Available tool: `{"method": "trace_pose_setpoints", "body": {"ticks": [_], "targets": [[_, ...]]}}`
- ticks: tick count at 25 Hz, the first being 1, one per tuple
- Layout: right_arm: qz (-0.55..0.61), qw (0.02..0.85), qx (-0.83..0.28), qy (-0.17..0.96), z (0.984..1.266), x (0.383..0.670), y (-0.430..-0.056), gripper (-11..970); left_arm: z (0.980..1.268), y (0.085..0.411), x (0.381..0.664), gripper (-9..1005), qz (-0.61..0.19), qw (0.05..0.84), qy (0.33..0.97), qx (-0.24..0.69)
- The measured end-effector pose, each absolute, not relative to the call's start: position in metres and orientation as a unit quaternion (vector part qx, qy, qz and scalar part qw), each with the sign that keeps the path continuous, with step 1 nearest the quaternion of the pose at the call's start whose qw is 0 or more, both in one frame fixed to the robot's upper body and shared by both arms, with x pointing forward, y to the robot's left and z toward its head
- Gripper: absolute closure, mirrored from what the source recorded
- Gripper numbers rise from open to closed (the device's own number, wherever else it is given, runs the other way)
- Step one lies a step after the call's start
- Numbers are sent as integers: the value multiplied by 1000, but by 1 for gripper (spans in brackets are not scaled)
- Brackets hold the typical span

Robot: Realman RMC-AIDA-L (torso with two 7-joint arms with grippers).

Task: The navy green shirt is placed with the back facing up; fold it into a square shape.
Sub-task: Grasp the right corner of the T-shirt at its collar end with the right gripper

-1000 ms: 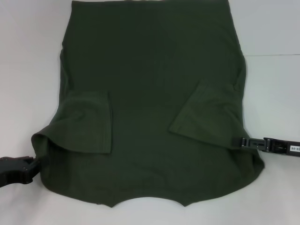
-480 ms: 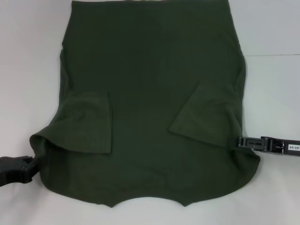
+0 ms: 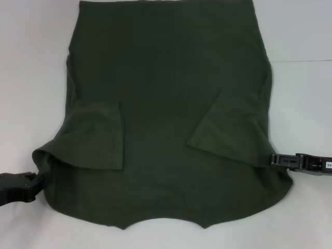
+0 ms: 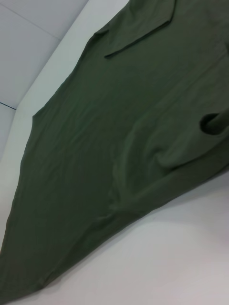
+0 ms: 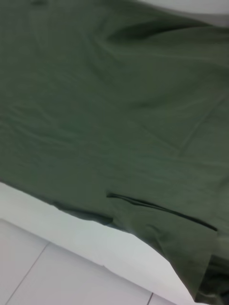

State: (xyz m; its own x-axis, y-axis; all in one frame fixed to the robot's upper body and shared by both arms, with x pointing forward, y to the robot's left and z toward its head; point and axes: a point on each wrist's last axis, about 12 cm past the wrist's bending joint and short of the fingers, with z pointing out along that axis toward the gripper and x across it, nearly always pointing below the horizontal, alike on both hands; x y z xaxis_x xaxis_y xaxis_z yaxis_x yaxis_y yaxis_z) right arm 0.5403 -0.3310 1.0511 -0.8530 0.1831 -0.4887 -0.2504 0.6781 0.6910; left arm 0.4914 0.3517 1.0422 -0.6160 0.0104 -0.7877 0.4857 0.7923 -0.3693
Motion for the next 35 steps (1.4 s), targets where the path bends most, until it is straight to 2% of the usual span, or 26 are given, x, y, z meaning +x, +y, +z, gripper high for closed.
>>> {"method": "trace_pose_setpoints", "body": {"ticks": [17, 28, 35], "targets": [[392, 256, -19, 883, 1046, 533, -336, 79, 1044, 353, 492, 973, -286, 415, 851, 144], [435, 235, -54, 868, 1055, 527, -326, 89, 1046, 350, 497, 973, -287, 417, 849, 149], [439, 227, -41, 869, 1055, 529, -323, 95, 1045, 351, 499, 972, -283, 418, 851, 146]]}}
